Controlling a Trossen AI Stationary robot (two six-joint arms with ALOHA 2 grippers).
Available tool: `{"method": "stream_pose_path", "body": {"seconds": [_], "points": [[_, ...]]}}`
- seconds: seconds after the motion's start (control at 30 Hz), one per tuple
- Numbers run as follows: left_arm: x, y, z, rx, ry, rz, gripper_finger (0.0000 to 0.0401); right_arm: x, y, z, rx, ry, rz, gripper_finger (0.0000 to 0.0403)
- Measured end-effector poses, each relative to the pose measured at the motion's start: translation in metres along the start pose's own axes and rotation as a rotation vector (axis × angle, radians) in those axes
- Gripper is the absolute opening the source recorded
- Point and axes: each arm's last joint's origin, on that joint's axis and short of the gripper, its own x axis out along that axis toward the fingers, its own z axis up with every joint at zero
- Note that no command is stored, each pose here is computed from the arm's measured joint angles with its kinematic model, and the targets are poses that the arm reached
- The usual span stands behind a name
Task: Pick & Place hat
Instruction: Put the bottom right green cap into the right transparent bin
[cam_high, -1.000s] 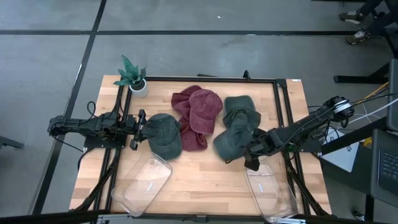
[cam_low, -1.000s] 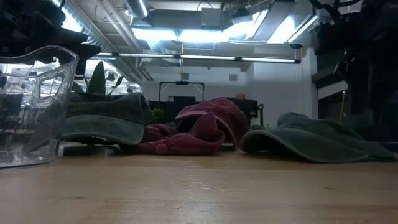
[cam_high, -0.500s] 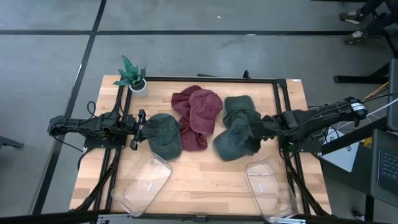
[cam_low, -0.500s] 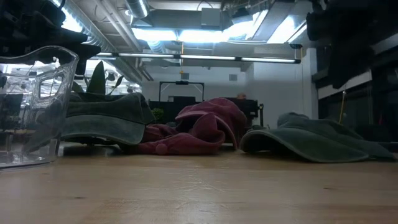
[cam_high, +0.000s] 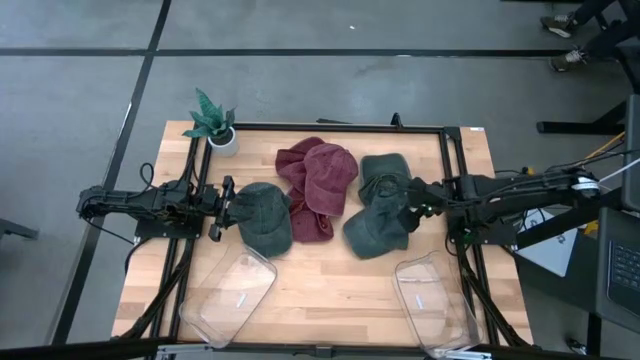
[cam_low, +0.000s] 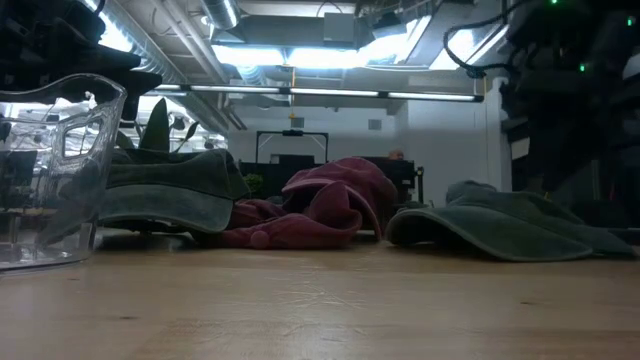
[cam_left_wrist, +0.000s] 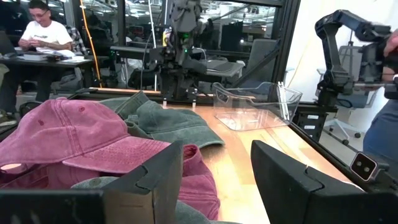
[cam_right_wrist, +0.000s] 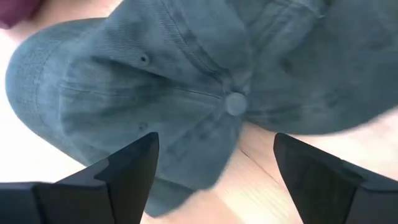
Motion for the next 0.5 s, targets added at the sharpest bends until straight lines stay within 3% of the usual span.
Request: {"method": "stream_pose_path", "body": {"seconds": [0.13,0.37,0.5], "points": [[0.000,0.000,0.000,0.000,0.000,0.000,0.0185,0.015,-0.007,-0.003,0.009,-0.038,0.060,0.0316],[0.000,0.000,0.000,0.000,0.000,0.000,0.0185,0.033,-0.020,-0.008,-0.037,-0.069,0.065,0.0316],[0.000,0.000,0.000,0.000,0.000,0.000,0.0185,0.040,-0.022,-0.007,-0.046,-0.088,0.140,0.0316]]}}
